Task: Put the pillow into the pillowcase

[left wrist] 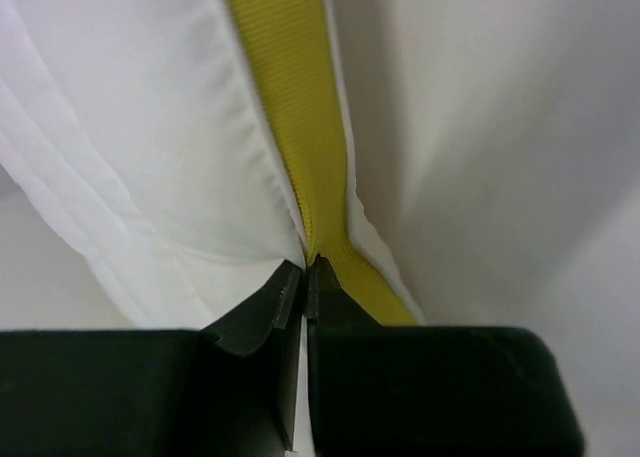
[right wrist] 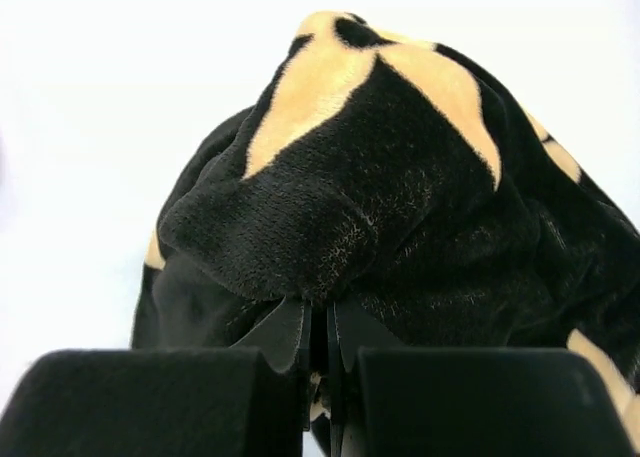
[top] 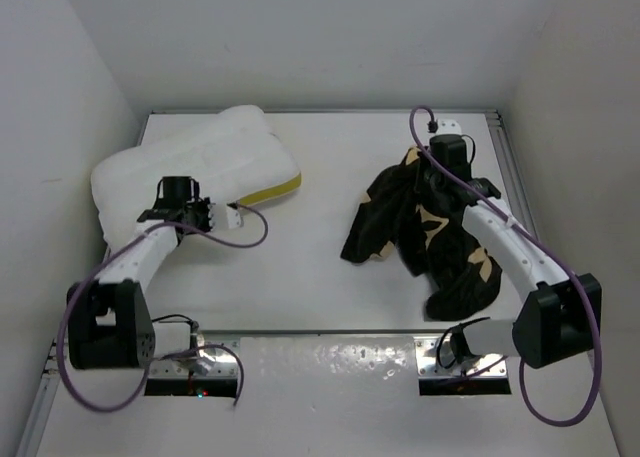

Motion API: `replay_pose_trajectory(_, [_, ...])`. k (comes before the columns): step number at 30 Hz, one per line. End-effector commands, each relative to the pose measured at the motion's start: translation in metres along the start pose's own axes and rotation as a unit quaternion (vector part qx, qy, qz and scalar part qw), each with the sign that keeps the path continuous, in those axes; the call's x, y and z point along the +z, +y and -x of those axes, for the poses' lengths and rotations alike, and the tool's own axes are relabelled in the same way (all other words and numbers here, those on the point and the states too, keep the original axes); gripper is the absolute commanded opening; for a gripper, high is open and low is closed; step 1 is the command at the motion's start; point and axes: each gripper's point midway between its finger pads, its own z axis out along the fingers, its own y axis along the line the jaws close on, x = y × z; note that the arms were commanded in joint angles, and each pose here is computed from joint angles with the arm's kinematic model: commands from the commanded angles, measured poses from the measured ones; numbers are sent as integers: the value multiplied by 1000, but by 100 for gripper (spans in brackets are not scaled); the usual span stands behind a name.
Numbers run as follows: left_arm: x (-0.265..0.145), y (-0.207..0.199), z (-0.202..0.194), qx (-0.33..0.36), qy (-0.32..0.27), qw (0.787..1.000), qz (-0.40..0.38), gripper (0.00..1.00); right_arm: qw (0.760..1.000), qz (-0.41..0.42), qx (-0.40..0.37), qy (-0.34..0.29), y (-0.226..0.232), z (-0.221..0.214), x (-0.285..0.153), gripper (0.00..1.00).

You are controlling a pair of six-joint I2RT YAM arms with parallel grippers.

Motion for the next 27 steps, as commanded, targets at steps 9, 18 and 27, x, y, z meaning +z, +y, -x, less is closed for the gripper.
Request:
replay_pose_trajectory(9, [-87,-57,95,118,-224,967,-27,100,982,171,16,-83,87,95,-21,99])
replay_pose_trajectory(18, [-94,3,231,-75,-341,929,-125,0,993,16,113,28,-19,16,-19,0])
replay_pose_trajectory(27, [-38,-16,351,-105,-339,913,-204,71,982,-12,143,124,-28,-106,-15,87])
